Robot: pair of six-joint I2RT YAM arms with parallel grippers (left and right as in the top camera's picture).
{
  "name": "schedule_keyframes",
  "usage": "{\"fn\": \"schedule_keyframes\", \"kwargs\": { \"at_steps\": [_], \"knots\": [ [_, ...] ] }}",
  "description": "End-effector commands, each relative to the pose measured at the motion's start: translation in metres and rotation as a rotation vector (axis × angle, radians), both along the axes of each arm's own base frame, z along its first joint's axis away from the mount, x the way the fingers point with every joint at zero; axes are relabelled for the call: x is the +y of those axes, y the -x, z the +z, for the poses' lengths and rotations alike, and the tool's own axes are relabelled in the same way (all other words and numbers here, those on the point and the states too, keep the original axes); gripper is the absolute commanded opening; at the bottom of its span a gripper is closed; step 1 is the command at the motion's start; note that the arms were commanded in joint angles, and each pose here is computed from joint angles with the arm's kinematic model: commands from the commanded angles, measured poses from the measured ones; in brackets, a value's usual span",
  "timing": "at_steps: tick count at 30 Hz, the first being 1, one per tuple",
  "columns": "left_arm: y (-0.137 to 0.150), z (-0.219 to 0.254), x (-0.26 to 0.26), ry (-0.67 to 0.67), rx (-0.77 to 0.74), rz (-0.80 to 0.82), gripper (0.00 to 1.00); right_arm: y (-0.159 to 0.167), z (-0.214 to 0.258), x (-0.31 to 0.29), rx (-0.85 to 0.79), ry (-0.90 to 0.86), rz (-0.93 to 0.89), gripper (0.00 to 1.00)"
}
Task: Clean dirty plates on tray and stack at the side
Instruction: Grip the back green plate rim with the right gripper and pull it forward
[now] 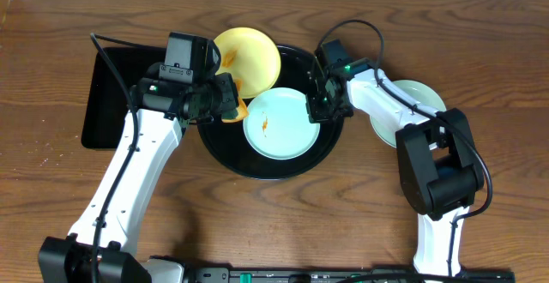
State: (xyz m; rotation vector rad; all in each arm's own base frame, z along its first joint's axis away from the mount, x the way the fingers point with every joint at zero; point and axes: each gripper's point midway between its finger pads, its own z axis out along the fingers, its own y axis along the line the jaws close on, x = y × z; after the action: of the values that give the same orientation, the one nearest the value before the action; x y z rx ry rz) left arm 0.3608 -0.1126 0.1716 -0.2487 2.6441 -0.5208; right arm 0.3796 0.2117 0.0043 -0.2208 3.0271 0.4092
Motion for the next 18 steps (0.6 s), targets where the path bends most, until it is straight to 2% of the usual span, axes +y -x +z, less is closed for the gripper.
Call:
{"fn": "schedule_keyframes", "kwargs": {
  "at_steps": [1,8,18],
  "knots": [
    [0.005,-0.01,0.002,-0.02,0.021,-0.013,0.07,0.016,-0.013,0.0,0.087,0.013,-0.056,0.01],
    [0.008,-0.015,0.003,-0.022,0.033,-0.014,0.07,0.023,-0.013,0.002,0.13,0.017,-0.125,0.01],
    [0.009,-0.015,-0.002,-0.021,0.034,-0.023,0.07,0.03,-0.012,0.012,0.144,0.004,-0.107,0.01]
  ]
}}
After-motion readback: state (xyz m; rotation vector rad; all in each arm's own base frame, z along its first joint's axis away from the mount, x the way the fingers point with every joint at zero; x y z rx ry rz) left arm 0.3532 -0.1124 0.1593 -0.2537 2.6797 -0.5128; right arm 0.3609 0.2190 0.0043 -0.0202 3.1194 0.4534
